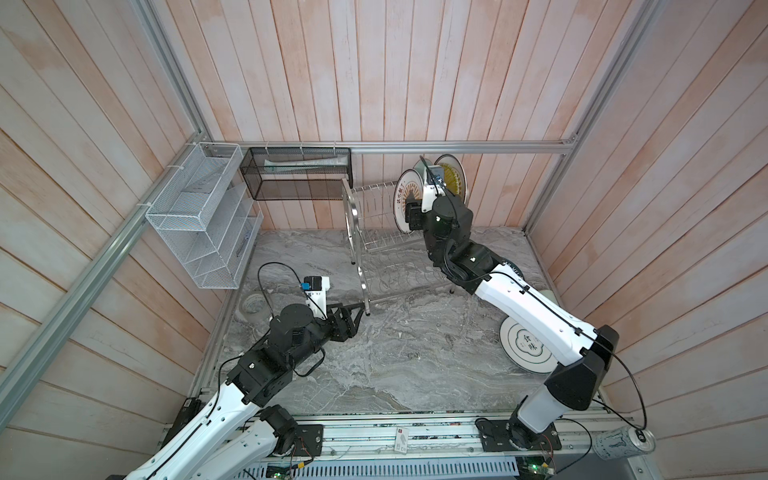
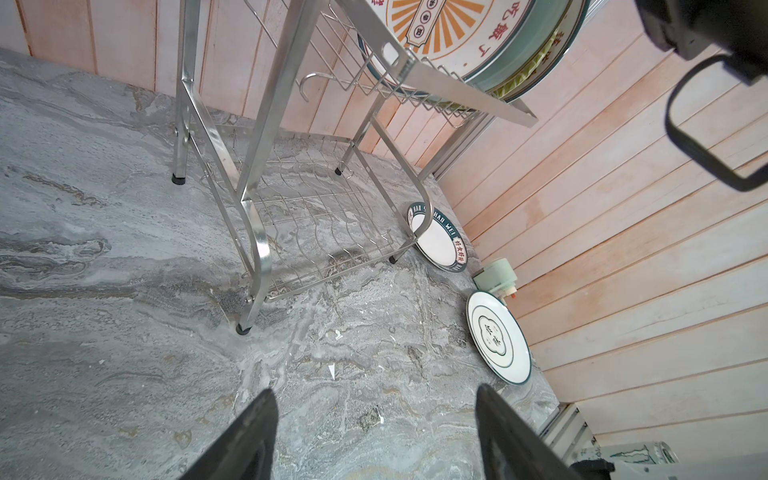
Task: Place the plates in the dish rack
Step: 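Open the right gripper and withdraw it from the rack toward the table plates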
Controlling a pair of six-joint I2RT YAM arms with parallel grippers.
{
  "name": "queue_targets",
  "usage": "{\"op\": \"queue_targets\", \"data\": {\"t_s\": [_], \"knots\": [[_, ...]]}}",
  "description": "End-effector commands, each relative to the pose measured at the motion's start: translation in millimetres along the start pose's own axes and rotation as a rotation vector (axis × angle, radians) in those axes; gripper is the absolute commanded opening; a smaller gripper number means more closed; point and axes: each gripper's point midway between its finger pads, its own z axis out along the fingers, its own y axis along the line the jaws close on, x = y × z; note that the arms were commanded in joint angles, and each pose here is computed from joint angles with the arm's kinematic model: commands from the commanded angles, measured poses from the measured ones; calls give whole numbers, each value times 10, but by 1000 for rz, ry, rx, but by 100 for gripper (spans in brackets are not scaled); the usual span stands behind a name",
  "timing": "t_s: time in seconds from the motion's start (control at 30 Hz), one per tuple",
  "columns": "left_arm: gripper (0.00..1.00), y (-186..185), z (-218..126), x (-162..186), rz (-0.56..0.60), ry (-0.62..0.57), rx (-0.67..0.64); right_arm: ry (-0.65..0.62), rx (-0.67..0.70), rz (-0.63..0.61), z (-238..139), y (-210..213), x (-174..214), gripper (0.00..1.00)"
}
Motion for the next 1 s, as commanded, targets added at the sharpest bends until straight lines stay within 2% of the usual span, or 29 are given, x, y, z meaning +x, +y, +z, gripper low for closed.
{"op": "queue_targets", "data": {"t_s": [0.0, 0.23, 0.53, 0.77, 0.97], "knots": [[76, -96, -17, -81, 20, -31, 42, -51, -33, 63, -136, -61, -184, 73], [76, -105, -69, -145, 24, -65, 45, -106, -63, 116, -385, -215, -374, 73], [76, -125, -94, -205, 23, -104, 59, -132, -33, 110, -673, -515, -401, 73], [76, -104, -49, -241, 18, -130, 50, -141, 9, 136, -881, -929, -410, 72], [76, -98, 10, -180, 23, -123, 64, -112, 70, 161, -973, -1367, -255, 72]]}}
